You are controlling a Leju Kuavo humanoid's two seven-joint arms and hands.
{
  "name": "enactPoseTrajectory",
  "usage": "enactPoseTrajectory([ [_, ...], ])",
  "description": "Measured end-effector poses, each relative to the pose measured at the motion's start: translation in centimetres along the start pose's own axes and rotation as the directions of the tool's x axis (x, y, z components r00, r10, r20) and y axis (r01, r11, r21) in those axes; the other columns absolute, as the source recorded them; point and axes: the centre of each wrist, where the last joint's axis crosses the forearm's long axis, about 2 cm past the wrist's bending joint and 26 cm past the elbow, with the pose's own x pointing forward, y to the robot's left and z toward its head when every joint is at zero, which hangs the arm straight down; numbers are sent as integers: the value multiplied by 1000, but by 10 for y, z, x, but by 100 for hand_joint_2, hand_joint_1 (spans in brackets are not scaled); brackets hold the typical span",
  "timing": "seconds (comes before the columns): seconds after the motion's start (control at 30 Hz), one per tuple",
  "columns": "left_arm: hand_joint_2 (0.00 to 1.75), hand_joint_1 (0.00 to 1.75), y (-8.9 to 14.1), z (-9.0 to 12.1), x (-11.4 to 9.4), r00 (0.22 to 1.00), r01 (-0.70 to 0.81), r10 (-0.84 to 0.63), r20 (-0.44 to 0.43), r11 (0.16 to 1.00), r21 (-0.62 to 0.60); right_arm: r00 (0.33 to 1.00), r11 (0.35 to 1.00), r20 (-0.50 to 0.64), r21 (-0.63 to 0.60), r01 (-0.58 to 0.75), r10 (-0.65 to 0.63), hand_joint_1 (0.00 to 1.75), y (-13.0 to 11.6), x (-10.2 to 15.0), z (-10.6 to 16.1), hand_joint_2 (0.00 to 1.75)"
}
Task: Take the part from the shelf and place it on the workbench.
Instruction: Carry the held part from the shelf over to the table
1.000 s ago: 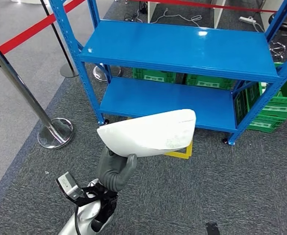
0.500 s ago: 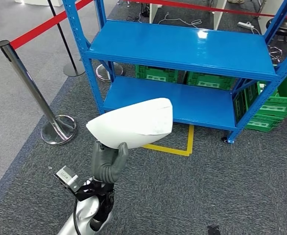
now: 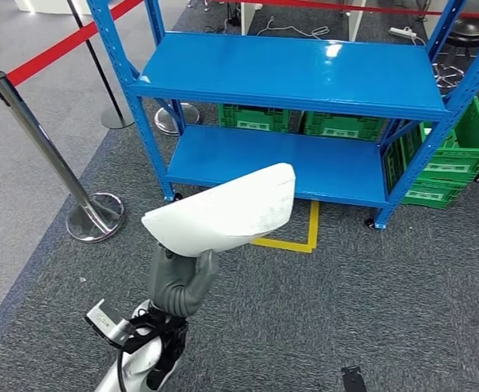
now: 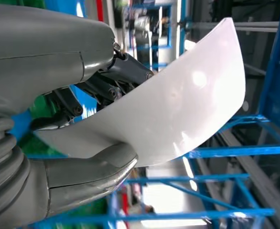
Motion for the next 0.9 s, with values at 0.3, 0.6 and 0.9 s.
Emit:
enactPoseTrajectory([
  [0.3,175,175,0,9,3,998,-56,55,-9,997,-59,1000,1000,6,8,9,-9,0,1,-2,1,175],
  [0.6,175,175,-1,8,10,998,-66,68,8,989,-134,999,999,-46,-35,16,-18,0,-1,1,-1,175],
  [0.9,175,175,1,6,15,997,-68,72,33,990,-128,993,996,-106,-81,32,-41,0,-3,-1,-1,175],
])
